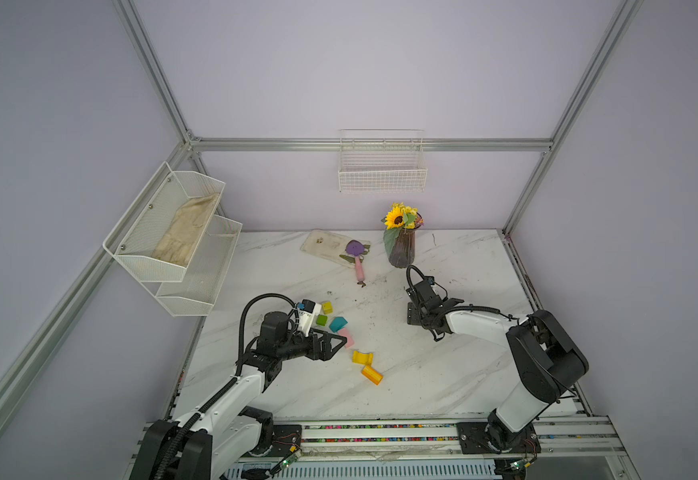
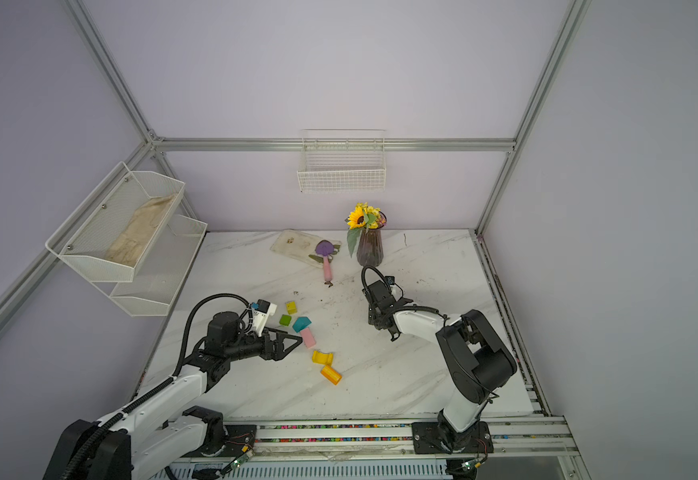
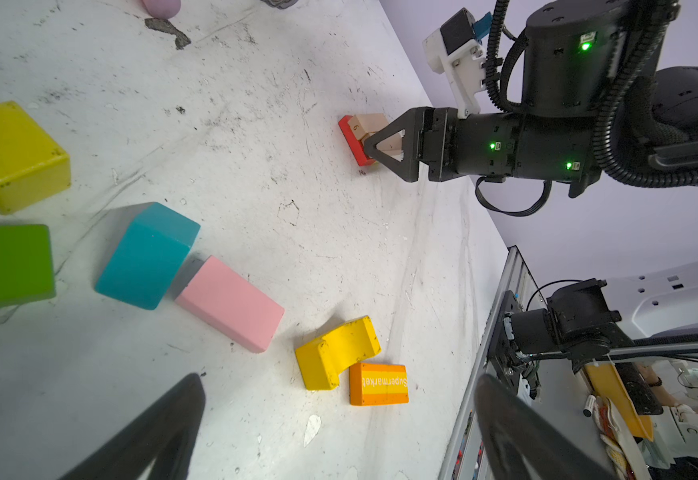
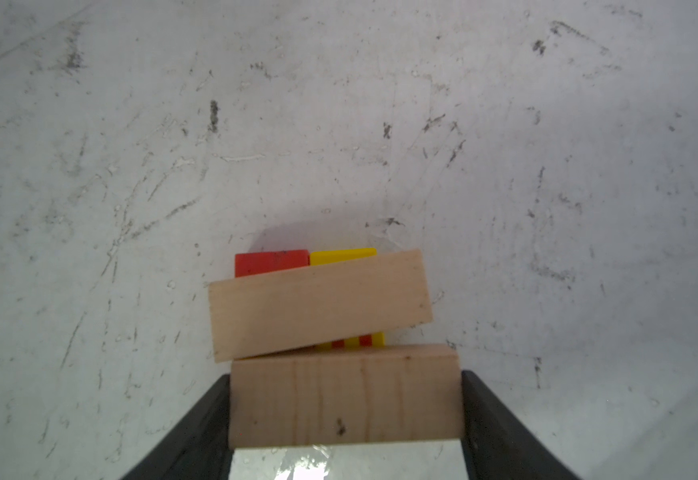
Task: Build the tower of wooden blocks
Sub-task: 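Lift the pale wood bar and carry it over the stacked bars, then lower the pale wood bar onto the first pale bar with the right gripper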
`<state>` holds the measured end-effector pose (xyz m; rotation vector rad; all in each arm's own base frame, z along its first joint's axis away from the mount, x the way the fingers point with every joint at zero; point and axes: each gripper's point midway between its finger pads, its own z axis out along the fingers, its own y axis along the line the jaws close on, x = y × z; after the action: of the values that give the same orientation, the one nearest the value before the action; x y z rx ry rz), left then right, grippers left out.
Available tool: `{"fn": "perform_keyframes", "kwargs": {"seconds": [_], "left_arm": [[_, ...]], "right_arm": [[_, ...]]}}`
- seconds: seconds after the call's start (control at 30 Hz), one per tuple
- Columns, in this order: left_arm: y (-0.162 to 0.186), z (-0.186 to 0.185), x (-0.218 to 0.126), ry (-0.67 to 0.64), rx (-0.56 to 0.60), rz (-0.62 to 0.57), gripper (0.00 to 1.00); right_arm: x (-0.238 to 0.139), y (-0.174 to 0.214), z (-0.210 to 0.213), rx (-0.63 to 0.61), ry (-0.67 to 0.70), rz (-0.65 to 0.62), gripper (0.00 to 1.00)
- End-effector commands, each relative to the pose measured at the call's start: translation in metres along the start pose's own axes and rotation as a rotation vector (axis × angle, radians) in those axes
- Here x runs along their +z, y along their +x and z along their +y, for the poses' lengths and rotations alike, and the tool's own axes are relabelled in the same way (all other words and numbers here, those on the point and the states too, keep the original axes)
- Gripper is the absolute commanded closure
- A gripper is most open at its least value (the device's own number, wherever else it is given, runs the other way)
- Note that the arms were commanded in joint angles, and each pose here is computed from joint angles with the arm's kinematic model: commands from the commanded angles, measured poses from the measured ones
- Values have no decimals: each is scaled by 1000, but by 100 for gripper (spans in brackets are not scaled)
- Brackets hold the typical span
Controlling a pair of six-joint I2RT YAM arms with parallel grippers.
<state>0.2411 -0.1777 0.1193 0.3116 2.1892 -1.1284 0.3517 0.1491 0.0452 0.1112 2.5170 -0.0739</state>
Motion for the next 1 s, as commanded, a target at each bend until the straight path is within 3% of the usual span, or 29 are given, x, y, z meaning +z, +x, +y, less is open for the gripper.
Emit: {"fn": "perform_keyframes", "kwargs": {"seconds": [0.0, 0.7, 0.97], "left_arm": [[-9, -7, 0, 26, 48, -25, 0], [-9, -8, 0, 33, 51, -23, 0], [-9, -8, 0, 34, 51, -23, 0]], "right_arm": [[3, -4, 2, -3, -4, 0, 52], [11, -1, 4, 19, -15, 28, 41], [11, 0, 5, 30, -22, 35, 29]]}}
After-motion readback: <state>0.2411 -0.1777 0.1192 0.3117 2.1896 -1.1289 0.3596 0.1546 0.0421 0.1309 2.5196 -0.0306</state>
